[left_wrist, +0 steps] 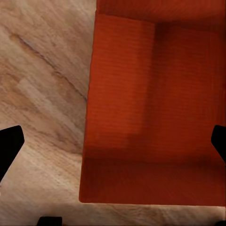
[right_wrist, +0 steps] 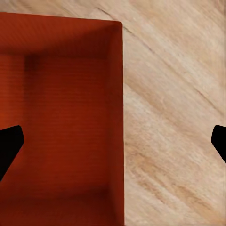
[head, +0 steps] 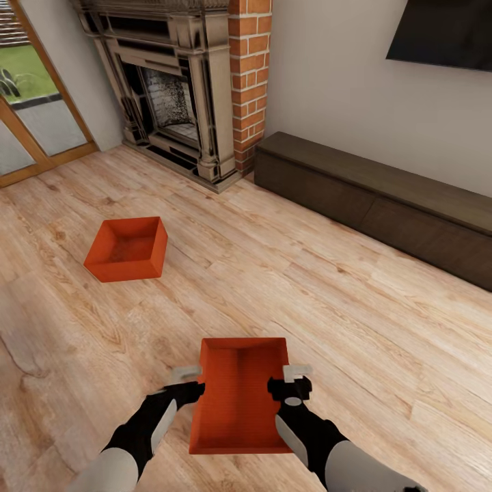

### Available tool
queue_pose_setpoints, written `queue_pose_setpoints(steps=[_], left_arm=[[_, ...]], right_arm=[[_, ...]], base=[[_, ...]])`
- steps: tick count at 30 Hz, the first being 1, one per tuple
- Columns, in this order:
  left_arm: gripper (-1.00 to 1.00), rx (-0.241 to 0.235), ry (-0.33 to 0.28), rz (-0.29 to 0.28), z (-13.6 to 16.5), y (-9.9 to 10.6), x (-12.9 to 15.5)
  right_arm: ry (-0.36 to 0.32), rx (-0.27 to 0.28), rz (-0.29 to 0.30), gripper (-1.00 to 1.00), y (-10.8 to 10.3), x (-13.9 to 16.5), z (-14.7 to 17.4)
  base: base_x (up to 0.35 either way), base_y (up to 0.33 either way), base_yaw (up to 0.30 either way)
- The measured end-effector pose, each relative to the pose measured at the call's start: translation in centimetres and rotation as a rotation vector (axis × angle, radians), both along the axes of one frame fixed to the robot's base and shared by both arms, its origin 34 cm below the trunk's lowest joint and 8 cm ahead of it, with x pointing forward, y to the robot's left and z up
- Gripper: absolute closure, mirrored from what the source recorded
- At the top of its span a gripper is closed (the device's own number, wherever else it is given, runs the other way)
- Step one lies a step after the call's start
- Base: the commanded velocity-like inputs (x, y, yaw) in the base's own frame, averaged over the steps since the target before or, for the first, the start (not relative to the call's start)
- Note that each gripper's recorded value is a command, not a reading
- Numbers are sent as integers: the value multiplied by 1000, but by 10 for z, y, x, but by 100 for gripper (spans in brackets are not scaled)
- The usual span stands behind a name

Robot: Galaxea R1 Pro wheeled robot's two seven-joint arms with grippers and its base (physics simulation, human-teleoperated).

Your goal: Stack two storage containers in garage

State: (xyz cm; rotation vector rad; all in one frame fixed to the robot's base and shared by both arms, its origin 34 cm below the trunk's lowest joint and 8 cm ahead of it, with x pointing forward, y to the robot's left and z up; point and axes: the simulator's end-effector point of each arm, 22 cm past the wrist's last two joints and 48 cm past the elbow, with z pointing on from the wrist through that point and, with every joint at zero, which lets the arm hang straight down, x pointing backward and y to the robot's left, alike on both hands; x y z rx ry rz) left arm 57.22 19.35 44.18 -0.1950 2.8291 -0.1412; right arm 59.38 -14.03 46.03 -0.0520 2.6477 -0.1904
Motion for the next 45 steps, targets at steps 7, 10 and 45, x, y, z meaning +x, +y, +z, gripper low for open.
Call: queue_pose_setpoints(steps=[7, 10, 45], left_arm=[[-100, 111, 9, -53, -1, 16, 14], [-100, 137, 6, -58, -1, 30, 24], [-100, 171, -13, -129, 3, 37, 39]], right_arm=[[7, -29, 0, -100, -15, -7, -6], [8, -36, 0, -100, -18, -9, -8], [33, -34, 21, -100, -19, -18, -14]], base=[[0, 0, 0], [0, 0, 0], [0, 0, 0]])
